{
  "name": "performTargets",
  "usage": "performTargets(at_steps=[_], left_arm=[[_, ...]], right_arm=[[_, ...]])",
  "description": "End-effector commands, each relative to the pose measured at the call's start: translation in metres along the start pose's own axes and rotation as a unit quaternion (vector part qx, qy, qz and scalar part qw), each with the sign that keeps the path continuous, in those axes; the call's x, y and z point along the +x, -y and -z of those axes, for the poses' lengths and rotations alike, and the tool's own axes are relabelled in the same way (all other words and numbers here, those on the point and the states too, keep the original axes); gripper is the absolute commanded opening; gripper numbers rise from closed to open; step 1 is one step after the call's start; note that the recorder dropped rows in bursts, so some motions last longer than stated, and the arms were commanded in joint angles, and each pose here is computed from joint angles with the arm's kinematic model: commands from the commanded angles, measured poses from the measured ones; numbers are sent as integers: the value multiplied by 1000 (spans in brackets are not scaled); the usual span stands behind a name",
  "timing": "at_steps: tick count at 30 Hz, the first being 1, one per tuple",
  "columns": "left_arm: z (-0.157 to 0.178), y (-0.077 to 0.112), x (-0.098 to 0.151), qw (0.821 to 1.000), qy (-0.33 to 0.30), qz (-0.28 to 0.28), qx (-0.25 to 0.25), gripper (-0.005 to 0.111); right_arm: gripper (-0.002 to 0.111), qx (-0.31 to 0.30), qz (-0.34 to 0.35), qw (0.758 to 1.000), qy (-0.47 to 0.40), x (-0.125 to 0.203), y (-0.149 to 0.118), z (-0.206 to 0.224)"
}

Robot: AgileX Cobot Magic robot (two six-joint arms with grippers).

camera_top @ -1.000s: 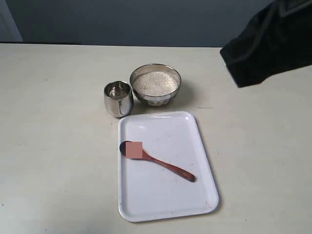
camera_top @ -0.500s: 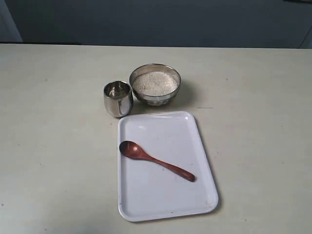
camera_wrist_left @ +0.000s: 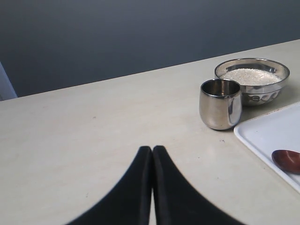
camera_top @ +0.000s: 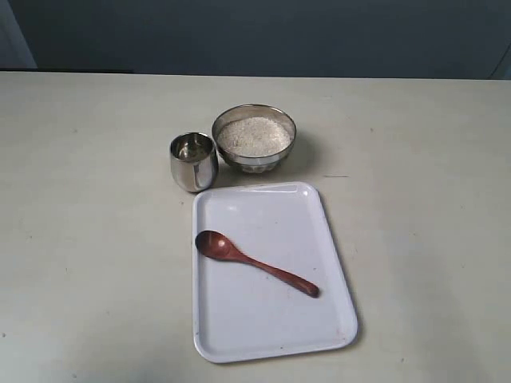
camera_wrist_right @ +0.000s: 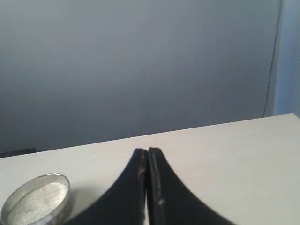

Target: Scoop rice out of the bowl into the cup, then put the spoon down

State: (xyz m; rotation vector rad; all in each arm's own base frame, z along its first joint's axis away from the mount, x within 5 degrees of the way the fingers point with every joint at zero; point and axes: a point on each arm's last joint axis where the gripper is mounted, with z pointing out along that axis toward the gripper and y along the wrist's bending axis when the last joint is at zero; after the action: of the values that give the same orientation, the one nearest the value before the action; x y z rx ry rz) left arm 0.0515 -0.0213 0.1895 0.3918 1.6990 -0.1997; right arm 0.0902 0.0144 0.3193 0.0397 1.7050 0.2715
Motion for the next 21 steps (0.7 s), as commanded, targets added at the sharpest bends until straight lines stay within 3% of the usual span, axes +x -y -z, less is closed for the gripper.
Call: performTargets(at_steps=[1,8,14,21], left_arm=[[1,0,-2,1000,11,1,0,0],[1,0,-2,1000,11,1,0,0],[1,0,-2,1000,11,1,0,0],[1,0,-2,1000,11,1,0,0]], right_arm=[[0,25,37,998,54,25,8,24],[0,82,86,987,106,51,15,47],[0,126,64,988,66,84,28,33],[0,133,35,989,47,115,38,23]])
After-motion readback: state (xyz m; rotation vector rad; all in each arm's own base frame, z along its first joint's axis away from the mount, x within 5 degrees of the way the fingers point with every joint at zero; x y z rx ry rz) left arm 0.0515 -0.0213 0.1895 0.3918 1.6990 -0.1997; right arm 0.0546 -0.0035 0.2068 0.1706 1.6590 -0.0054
